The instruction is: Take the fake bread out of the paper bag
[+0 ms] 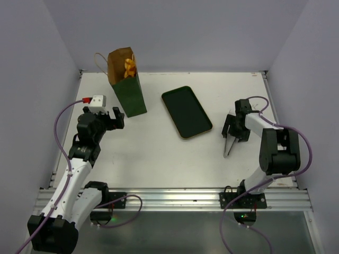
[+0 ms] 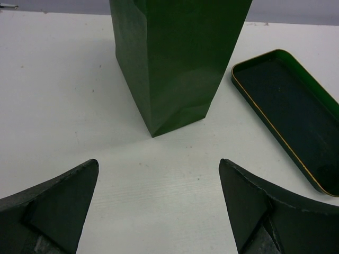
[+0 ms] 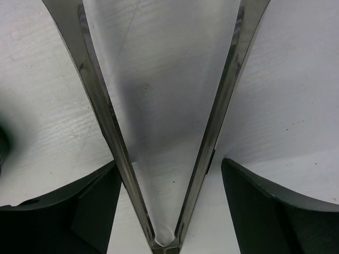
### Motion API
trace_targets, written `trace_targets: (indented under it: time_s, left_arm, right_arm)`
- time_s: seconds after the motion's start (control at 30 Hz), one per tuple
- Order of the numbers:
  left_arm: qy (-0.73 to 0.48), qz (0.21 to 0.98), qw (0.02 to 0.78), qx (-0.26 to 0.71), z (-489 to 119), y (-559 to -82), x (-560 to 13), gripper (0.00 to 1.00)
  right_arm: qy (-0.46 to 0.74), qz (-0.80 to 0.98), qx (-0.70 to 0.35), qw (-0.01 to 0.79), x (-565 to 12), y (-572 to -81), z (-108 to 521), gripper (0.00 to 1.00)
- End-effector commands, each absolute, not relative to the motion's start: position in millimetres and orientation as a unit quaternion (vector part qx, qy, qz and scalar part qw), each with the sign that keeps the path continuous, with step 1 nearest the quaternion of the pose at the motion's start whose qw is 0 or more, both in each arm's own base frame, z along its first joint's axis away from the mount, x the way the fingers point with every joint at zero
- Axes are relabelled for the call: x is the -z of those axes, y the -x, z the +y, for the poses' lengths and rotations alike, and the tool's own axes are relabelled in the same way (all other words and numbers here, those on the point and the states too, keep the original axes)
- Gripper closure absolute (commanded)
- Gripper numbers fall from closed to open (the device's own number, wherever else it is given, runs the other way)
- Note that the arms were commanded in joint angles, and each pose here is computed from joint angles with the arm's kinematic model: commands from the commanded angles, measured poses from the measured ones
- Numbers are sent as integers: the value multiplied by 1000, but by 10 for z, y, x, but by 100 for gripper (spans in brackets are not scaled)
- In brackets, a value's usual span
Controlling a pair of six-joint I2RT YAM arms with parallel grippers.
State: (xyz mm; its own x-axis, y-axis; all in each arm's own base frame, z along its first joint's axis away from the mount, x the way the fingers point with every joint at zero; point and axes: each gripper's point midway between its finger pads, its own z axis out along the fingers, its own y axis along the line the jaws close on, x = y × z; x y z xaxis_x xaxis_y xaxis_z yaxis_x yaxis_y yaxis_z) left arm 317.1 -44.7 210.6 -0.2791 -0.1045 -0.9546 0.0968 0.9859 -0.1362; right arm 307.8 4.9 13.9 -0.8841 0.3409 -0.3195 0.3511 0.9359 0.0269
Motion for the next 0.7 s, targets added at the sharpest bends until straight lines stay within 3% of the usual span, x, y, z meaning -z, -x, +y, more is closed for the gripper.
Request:
trace_targets:
  time_s: [0.0,0.4,0.57,0.63,0.67]
  left_arm:
    - [-12,766,637,90,-496,-3233,-2431,0]
    - [-12,755,649,90,-485,-3191,-2529,0]
    - [-15,745,660,94,-496,-3145,-2617,0]
    - [-21,742,663,97,-511,-3129,-2629,0]
    - [-20,739,666,99,-513,-3114,-2656,0]
  right_arm:
    - [-188,965,-11,184,-223,-3246,111,22]
    - [-157,968,-20,194,-269,-3379,104,63]
    - [-75,959,-10,272,-634,-3613,40,78]
    - [18,951,-12,308,-859,-3688,61,82]
    - [46,944,-11,326,-936,-3727,71,89]
